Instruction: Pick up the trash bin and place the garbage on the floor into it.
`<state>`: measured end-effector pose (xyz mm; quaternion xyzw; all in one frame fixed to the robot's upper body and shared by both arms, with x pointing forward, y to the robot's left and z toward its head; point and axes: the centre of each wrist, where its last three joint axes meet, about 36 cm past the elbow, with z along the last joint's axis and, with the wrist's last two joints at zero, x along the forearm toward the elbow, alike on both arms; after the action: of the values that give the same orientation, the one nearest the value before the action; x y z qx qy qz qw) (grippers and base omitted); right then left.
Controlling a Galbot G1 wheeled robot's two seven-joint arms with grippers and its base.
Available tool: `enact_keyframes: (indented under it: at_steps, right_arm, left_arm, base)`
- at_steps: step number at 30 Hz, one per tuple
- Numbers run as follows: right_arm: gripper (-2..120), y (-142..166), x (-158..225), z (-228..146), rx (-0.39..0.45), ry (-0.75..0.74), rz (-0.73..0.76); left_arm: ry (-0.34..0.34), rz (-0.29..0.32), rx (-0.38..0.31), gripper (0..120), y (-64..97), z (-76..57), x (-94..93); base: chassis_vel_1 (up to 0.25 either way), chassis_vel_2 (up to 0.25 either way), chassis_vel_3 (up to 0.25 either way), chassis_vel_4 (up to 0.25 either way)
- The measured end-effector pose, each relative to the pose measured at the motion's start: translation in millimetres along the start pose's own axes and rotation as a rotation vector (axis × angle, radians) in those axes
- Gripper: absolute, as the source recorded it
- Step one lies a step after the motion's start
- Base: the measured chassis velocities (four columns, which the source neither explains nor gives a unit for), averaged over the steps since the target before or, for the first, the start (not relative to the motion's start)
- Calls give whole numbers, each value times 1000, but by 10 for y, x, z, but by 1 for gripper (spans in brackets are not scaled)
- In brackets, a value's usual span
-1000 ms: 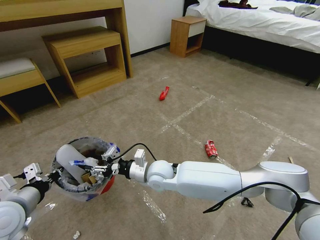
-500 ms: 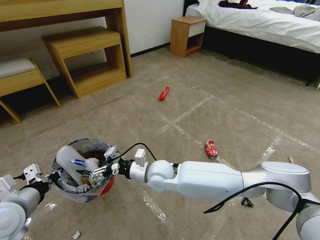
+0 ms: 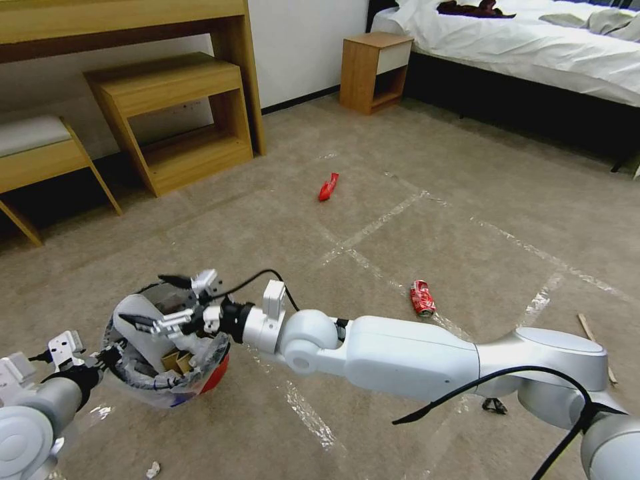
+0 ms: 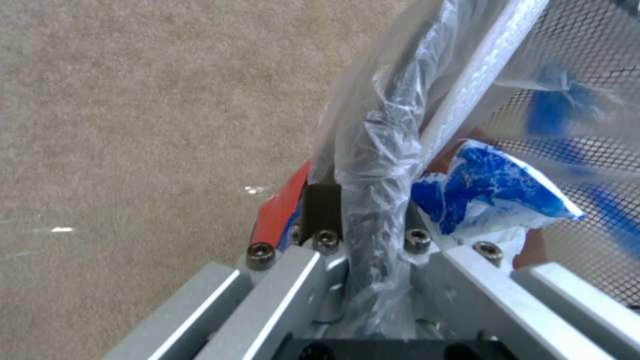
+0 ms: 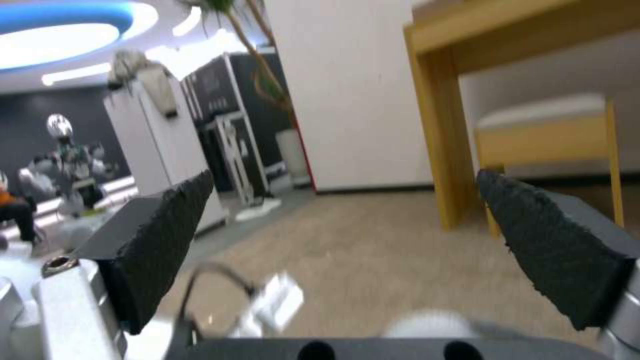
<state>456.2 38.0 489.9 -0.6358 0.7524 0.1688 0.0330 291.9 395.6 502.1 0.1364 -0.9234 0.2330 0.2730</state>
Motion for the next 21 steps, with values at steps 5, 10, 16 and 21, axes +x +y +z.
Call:
enact_keyframes:
  at_steps: [5, 10, 16, 21]
  right_arm:
    - [100, -28, -46, -224, 17, -76, -1]
    - [100, -149, -1, -665, 57, -194, 19]
    - [100, -455, 415, -1322, 139, -319, 123]
    - [100, -667, 1239, -1994, 243, -458, 315]
  left_arm:
    - [1, -1, 1, 1, 5, 5, -2]
    - [-5, -4, 1, 1, 11, -4, 3]
    - [-20, -8, 1, 1, 28, -27, 14]
    - [-38, -12, -1, 1, 40, -52, 19]
  base:
    - [0, 0, 0, 0]
    - [0, 0, 0, 0]
    - [0, 0, 0, 0]
    - [0, 0, 0, 0]
